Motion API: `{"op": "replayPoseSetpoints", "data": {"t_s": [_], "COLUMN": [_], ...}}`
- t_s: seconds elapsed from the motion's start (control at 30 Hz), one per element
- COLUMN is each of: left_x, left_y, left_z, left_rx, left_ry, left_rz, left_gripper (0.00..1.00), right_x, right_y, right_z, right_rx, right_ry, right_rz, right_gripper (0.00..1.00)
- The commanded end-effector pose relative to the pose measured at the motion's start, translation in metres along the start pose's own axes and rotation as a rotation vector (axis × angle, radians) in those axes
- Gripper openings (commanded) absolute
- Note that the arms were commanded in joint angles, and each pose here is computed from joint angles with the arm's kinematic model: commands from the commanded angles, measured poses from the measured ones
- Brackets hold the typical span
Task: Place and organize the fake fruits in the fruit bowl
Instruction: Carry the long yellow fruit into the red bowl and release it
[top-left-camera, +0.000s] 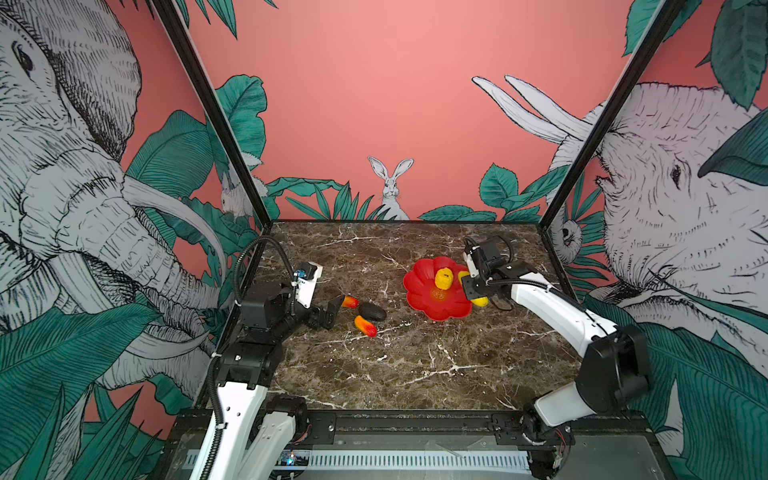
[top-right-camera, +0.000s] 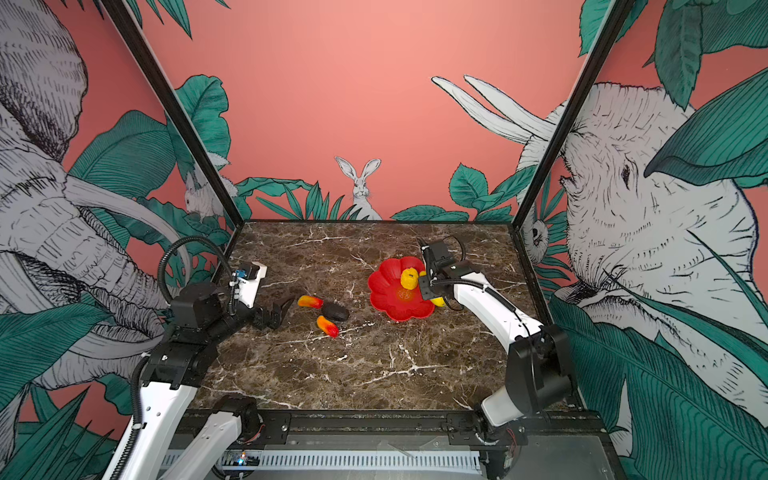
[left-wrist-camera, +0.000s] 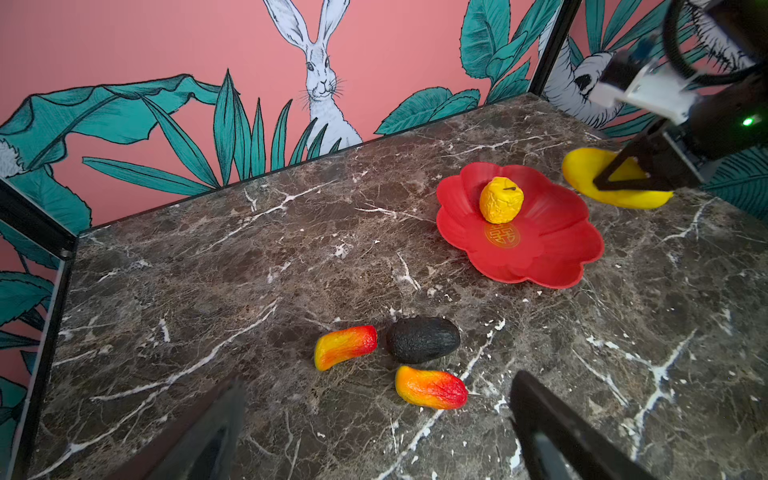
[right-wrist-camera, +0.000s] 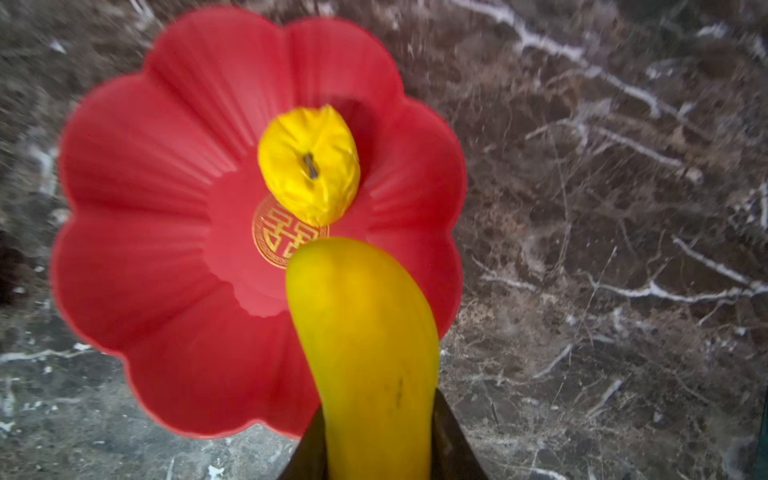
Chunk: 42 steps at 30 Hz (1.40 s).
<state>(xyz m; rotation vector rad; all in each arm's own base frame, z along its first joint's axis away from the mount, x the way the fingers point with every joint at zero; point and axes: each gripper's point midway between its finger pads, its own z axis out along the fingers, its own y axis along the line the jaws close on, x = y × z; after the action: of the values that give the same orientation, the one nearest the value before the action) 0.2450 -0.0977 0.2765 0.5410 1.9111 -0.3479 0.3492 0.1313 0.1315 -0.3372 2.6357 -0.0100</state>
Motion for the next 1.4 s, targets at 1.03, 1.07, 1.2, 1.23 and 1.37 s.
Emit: {"op": "replayPoseSetpoints", "data": {"t_s": [1.03,1.07,1.2,1.23,1.37], "left_x": [0.002,0.002,0.002,0.001,0.002], "left_y": [-0.001,-0.001,-0.002,-0.002,-0.002], "left_z": [0.001,0.001,0.0,0.0,0.0], "left_rx": [0.005,0.005,0.007,0.007,0.005], "left_ry": [-0.001,0.0,-0.002,-0.003,-0.004], "left_rz": [0.017,0.016,0.017,0.017,0.018], "left_gripper": [1.0,1.0,1.0,1.0,1.0], "right_x": [-0.01,-0.011,-0.014,-0.015,-0.019], "right_y": [0.011,0.011,0.012,0.012,0.013], "right_z": [0.067,0.068,0.071,0.072,0.075], "right_rx": [-0.041,-0.042,-0.044,-0.045,-0.047], "right_ry": [0.039,0.037,0.031,0.029,0.026], "right_rz": [0.104,0.108,0.118,0.121,0.124], "right_gripper": [0.3,0.3,0.31,0.31,0.32]}}
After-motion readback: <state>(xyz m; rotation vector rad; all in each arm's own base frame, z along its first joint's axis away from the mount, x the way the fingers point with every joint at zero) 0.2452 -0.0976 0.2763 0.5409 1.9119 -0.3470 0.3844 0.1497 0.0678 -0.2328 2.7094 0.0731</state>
